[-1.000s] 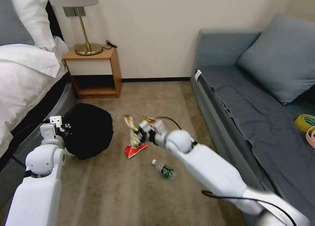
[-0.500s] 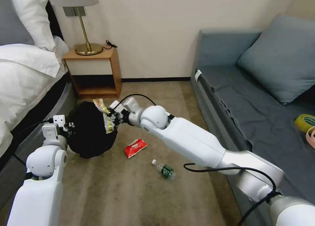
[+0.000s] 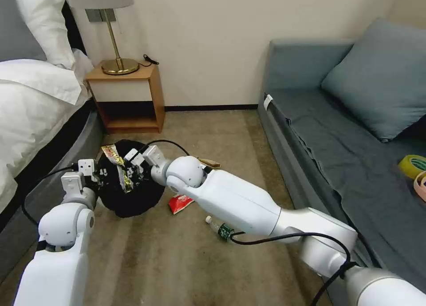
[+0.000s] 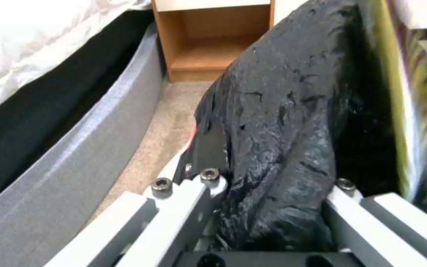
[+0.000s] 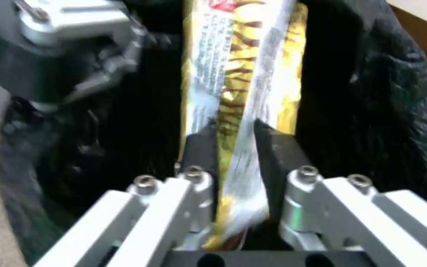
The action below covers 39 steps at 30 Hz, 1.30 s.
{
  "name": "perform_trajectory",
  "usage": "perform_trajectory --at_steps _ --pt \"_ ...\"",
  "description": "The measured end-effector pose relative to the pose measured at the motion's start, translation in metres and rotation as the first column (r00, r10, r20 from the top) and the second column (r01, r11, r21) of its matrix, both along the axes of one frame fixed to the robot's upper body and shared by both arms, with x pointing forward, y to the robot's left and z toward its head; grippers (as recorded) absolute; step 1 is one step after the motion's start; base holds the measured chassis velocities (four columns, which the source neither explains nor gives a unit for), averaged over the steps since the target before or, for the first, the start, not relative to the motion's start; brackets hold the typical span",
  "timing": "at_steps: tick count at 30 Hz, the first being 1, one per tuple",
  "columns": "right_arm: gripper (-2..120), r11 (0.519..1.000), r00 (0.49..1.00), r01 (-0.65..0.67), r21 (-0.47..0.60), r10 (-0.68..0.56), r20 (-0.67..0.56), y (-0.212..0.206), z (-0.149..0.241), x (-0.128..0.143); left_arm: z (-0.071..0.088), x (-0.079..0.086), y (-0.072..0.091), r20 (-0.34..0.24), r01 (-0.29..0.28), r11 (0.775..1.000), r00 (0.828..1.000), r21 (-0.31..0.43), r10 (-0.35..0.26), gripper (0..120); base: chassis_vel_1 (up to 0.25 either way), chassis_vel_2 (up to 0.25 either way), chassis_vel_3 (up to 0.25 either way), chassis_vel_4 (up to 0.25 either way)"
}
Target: Pick up the trash bin, then pick up the garbage on the floor and place it into the trash bin.
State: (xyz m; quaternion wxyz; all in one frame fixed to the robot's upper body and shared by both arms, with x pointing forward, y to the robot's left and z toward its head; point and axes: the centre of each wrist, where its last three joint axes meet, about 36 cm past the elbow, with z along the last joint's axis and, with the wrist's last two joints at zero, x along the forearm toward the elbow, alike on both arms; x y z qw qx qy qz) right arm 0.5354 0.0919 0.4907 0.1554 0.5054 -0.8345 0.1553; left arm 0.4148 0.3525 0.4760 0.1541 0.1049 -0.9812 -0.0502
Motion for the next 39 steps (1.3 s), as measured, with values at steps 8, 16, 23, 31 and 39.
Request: perform_trajectory --at_steps 8,16,23,31,39 --pt "50 0.999 1.0 0.027 -0.027 -0.027 0.002 -0.008 -0.014 0.001 0.0 -0.001 0.001 0.002 -0.004 1.0 1.0 0.002 0.004 5 0.0 0.0 0.0 0.0" --pt "75 0.996 0.998 0.07 -0.057 -0.07 0.003 -0.032 -0.022 0.007 0.0 -0.001 0.006 0.002 -0.017 1.0 1.0 0.011 0.017 5 0.0 0.0 0.0 0.0" --pt "99 0.985 0.992 0.123 -0.12 -0.125 -0.006 -0.075 -0.04 0.015 0.001 -0.001 0.018 0.0 -0.046 0.998 0.999 0.031 0.046 5 0.0 0.0 0.0 0.0" --pt "100 0.958 0.978 0.169 -0.232 -0.192 -0.081 -0.123 -0.086 0.009 -0.005 -0.001 0.021 -0.011 -0.053 0.998 0.999 0.031 0.053 5 0.0 0.0 0.0 0.0" --pt "100 0.925 0.961 0.181 -0.335 -0.239 -0.139 -0.146 -0.112 0.007 -0.01 -0.001 0.022 -0.023 -0.06 0.998 0.998 0.032 0.06 5 0.0 0.0 0.0 0.0"
